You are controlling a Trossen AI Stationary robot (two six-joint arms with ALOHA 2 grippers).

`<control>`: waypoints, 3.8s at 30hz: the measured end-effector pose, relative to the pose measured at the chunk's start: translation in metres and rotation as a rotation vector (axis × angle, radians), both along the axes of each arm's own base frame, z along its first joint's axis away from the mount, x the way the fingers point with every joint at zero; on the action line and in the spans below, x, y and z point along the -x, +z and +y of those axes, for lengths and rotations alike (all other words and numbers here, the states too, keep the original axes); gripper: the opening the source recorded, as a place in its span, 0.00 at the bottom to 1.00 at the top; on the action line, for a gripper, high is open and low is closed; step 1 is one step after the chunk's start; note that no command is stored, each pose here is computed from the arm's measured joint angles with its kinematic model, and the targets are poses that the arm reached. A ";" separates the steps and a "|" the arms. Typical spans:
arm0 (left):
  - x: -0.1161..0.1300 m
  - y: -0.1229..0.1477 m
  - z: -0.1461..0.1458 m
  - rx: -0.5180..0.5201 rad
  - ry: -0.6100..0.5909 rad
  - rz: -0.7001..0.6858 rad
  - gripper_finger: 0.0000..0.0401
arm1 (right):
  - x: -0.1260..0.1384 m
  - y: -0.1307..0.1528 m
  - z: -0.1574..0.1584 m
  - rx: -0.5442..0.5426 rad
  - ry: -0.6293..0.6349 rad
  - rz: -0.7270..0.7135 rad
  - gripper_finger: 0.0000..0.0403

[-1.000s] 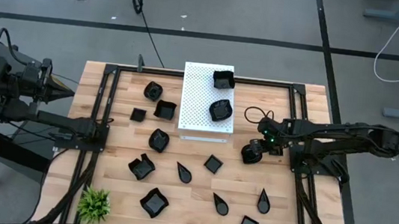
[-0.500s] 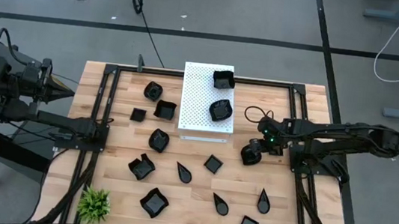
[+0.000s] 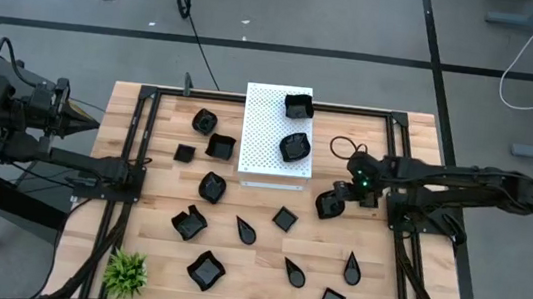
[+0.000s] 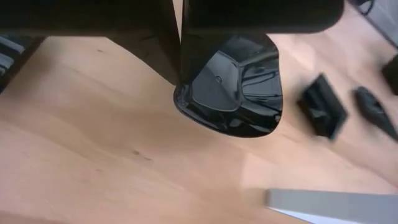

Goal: Pick & Place Mini shaped plates
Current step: Stack the leaf-shaped plate on top of the leaf-shaped plate on the shelf

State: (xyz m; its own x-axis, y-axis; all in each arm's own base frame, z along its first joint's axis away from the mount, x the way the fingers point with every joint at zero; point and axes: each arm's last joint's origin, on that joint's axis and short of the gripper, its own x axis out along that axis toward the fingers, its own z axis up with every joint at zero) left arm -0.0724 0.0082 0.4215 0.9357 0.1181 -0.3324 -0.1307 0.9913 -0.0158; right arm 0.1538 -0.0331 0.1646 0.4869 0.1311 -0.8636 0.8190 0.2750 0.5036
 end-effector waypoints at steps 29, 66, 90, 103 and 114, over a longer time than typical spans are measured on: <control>0.000 0.000 0.000 0.000 0.000 0.000 0.01 | -0.013 0.099 -0.002 0.075 0.099 -0.244 0.01; 0.000 0.000 0.000 0.000 0.000 0.000 0.01 | -0.103 0.134 -0.076 0.180 0.075 -0.211 0.01; 0.000 0.000 0.000 0.000 0.000 0.000 0.01 | -0.111 0.121 -0.093 0.177 0.008 -0.191 0.02; 0.000 0.000 0.000 0.000 0.000 0.000 0.01 | -0.111 0.121 -0.093 0.201 0.003 -0.180 0.10; 0.000 0.000 0.000 0.000 0.000 0.000 0.01 | -0.108 0.120 -0.093 0.211 -0.011 -0.148 0.22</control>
